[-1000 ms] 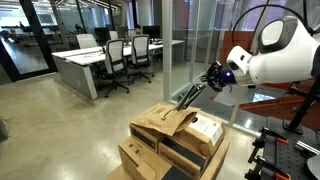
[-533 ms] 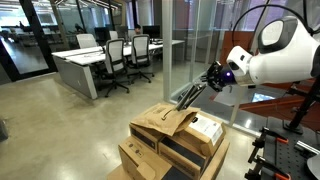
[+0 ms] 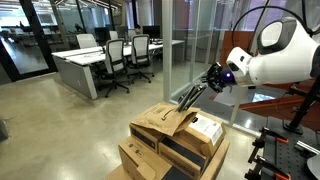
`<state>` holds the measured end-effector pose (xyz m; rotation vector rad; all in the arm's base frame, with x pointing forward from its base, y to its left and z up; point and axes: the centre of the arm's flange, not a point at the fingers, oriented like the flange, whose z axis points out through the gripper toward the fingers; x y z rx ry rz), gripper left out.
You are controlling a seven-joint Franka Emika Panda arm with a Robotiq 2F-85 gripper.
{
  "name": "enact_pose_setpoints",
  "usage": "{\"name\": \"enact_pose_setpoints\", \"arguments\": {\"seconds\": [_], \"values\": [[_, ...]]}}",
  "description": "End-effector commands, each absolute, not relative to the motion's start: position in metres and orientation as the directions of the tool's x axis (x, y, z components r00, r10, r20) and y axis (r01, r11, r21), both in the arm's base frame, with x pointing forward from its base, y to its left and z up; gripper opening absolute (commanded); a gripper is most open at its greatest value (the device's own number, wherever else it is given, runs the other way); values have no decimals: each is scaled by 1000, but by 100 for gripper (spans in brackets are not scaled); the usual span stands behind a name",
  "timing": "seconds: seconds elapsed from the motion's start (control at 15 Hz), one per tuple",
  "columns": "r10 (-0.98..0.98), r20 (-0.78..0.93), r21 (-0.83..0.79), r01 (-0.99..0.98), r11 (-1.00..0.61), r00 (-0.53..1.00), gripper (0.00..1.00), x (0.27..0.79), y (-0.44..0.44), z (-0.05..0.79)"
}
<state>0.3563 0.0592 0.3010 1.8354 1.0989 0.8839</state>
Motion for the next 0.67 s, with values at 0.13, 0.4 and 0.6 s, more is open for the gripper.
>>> {"name": "enact_pose_setpoints", "arguments": {"seconds": [0.13, 0.4, 0.6], "values": [[916, 150, 891, 351, -288, 371, 0, 357, 55, 303], [913, 153, 889, 351, -294, 378, 0, 358, 52, 302], [912, 152, 888, 352, -296, 382, 0, 359, 51, 301]]}}
